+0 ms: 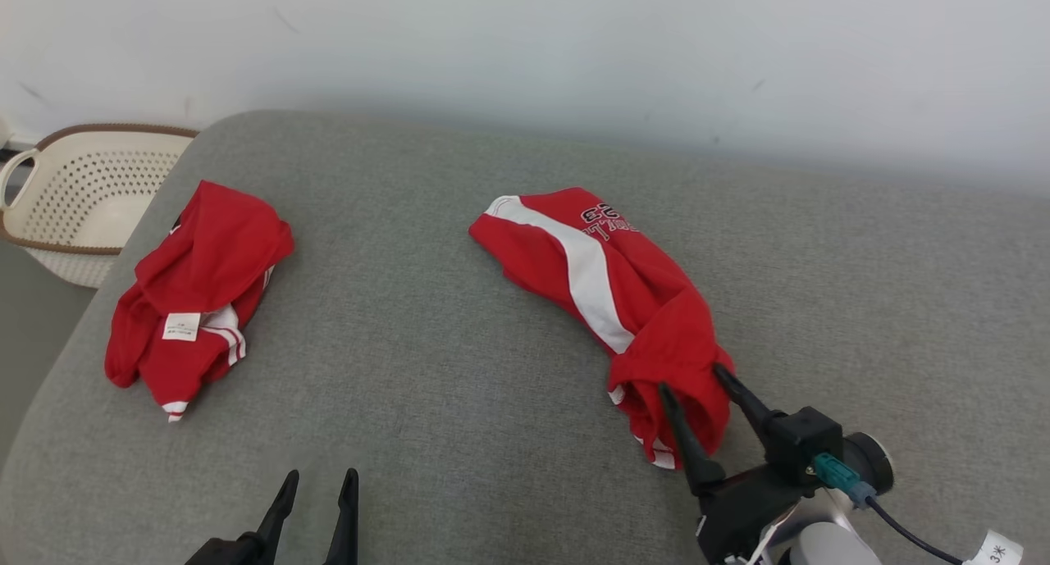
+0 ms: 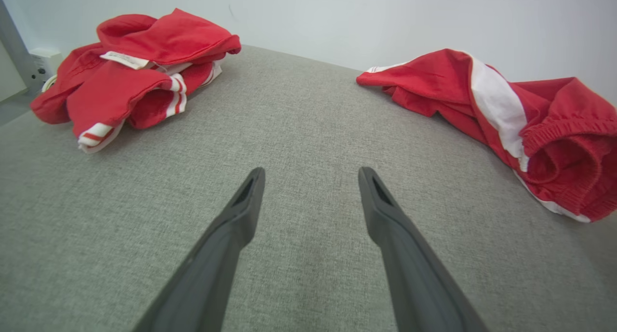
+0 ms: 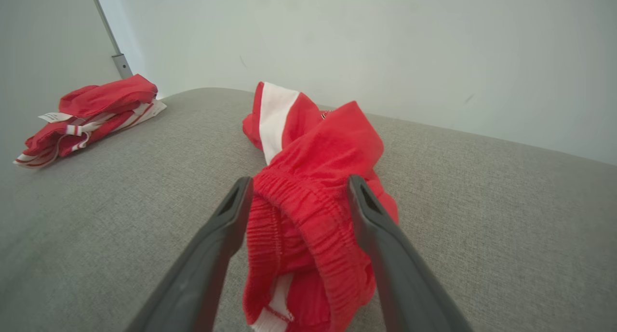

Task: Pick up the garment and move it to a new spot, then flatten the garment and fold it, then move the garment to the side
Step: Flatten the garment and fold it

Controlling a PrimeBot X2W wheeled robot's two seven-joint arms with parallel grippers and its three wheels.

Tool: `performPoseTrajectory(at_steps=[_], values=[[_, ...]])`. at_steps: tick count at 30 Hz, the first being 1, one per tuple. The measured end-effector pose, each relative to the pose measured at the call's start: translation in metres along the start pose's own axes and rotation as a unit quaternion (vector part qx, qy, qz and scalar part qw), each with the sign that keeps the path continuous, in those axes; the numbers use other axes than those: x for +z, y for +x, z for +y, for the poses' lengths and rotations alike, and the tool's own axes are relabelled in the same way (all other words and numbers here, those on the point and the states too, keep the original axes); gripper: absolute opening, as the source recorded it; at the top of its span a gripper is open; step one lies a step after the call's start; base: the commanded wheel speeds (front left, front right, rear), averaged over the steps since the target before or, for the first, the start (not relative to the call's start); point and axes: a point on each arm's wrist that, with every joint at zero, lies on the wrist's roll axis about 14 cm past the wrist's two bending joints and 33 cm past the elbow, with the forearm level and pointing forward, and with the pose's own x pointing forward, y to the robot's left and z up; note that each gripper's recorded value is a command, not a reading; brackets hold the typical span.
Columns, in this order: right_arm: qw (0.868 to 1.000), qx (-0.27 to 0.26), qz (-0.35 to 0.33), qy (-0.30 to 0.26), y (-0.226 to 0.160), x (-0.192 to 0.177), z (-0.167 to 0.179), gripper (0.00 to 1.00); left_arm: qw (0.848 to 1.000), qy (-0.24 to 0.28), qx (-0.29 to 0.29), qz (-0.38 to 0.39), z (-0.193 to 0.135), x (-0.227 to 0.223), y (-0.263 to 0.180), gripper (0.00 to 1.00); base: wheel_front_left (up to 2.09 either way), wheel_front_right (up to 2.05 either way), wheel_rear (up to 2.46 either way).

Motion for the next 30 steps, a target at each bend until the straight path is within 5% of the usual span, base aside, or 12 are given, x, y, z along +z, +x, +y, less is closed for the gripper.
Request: performPoseTrajectory(at_steps=[9,11,13,22,28,29,30], values=[[0.999,-0.013,0.049,0.002,0.008,-0.033,-0.010,1.00,1.000,-0.006,0.028,0.011,0.015,-0.007,-0.005,1.00,0.00,0.00,0.00],[0.999,-0.021,0.046,0.006,0.011,-0.032,-0.015,0.59,0.999,-0.006,0.029,0.011,0.016,-0.007,-0.004,1.00,0.00,0.00,0.00],[0.999,-0.033,0.036,0.011,0.013,-0.027,-0.022,0.00,0.999,-0.005,0.030,0.010,0.016,-0.006,-0.003,1.00,0.00,0.00,0.00],[0.991,-0.125,0.008,0.040,-0.010,-0.015,-0.076,0.00,1.000,-0.010,0.014,0.014,0.006,-0.010,0.002,1.00,0.00,0.00,0.00],[0.968,-0.235,0.014,0.089,-0.049,-0.029,-0.134,0.00,1.000,-0.015,-0.001,0.018,-0.005,-0.013,0.005,1.00,0.00,0.00,0.00],[0.965,-0.246,0.020,0.092,-0.054,-0.033,-0.139,0.02,1.000,-0.015,-0.003,0.019,-0.006,-0.013,0.005,1.00,0.00,0.00,0.00],[0.963,-0.254,0.026,0.090,-0.059,-0.037,-0.144,0.16,1.000,-0.015,-0.005,0.020,-0.007,-0.014,0.005,1.00,0.00,0.00,0.00]])
